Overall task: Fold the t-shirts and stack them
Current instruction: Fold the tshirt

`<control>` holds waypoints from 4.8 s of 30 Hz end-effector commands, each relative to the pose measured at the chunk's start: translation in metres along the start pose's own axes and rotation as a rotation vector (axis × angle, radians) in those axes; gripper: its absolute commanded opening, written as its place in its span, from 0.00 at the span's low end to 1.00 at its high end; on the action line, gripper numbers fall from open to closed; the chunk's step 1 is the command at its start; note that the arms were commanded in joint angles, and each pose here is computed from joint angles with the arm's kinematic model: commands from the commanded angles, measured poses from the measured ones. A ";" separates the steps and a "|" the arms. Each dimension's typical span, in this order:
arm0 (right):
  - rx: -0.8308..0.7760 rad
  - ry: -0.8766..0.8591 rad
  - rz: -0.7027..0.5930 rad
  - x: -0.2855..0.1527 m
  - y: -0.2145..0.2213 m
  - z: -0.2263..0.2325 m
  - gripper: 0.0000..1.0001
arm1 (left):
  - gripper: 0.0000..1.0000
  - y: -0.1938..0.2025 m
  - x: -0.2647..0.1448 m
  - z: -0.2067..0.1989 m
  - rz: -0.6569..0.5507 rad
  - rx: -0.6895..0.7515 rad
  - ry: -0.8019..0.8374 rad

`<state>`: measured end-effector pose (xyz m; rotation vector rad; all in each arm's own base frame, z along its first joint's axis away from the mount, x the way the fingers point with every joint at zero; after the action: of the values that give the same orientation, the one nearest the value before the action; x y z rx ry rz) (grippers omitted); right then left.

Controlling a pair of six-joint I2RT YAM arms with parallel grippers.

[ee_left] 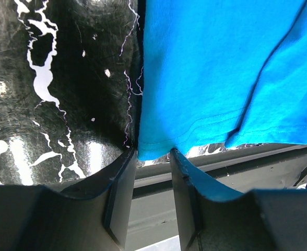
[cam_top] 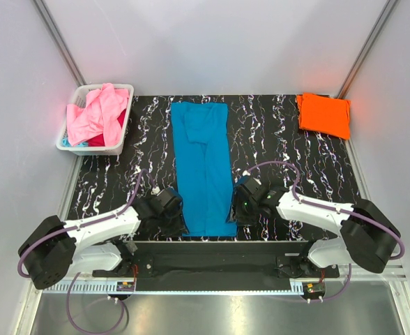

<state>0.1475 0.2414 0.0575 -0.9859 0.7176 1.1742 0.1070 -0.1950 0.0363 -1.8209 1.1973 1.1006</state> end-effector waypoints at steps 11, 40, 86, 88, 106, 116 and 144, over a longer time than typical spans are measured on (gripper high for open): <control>0.017 0.040 0.086 0.006 0.029 -0.017 0.51 | 0.10 -0.009 0.003 0.001 -0.052 -0.005 -0.024; 0.008 0.014 0.104 0.017 0.032 -0.010 0.21 | 0.37 -0.009 -0.005 0.004 -0.072 0.003 -0.004; 0.006 -0.008 0.088 0.010 0.031 -0.005 0.43 | 0.43 -0.018 0.014 0.001 -0.114 -0.009 -0.003; 0.004 -0.012 0.090 0.011 0.030 -0.004 0.42 | 0.34 -0.019 0.011 0.000 -0.120 -0.009 -0.004; 0.001 0.000 0.100 0.019 0.030 -0.004 0.36 | 0.24 -0.017 -0.004 0.016 -0.128 -0.033 -0.073; -0.002 -0.060 0.139 0.030 0.037 0.003 0.33 | 0.25 -0.015 0.000 0.017 -0.112 -0.024 -0.082; 0.000 -0.037 0.068 0.006 0.027 0.001 0.00 | 0.00 -0.018 -0.014 0.017 -0.148 -0.028 -0.051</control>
<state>0.1209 0.2514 0.0345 -0.9044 0.7513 1.2826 0.1153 -0.1785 0.0370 -1.8533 1.0546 1.0906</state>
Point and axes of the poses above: each gripper's point midway between its finger pads, its own x axis out along the fingers, its own z axis along the line the jaws close on, y = z × x, the point moved 2 cm from there along -x, back along the fingers, and after that the axes turned 5 degrees about -x, right-handed, at the moved point
